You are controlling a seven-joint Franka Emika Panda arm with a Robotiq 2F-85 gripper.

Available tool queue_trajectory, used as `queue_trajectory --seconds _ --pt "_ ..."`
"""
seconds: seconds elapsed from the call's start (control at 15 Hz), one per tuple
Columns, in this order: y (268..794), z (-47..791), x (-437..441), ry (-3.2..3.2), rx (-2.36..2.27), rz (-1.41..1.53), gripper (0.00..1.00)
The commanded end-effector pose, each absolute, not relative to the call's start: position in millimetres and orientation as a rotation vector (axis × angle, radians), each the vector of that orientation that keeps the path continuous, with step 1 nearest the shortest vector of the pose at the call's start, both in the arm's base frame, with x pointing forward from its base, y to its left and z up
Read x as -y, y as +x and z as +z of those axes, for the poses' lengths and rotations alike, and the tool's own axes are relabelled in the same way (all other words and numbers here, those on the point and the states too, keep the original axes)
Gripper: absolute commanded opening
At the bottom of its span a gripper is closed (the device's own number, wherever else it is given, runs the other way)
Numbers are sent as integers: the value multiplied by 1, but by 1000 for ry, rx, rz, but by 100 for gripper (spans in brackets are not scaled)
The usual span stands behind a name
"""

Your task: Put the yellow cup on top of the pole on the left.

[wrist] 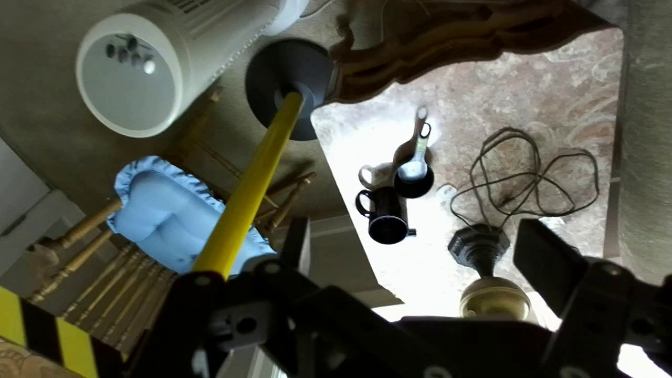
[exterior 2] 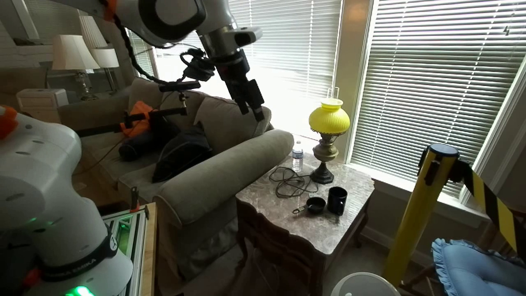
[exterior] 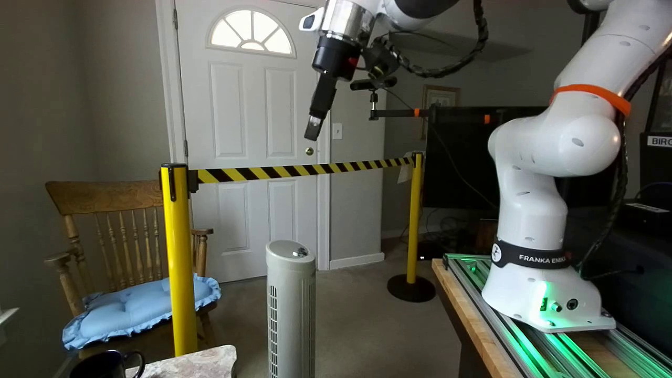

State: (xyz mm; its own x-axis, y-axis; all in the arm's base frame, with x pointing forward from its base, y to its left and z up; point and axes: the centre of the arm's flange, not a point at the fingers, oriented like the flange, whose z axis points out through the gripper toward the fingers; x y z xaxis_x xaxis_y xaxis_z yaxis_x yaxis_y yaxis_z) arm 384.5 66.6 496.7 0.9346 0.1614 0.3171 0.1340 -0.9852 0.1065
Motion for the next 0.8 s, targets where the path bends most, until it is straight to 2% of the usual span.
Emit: queue_trajectory --seconds 0.0,0.73 --pt "447 442 -107 3045 -226 517 100" --pt "543 293 -110 3229 -160 194 100"
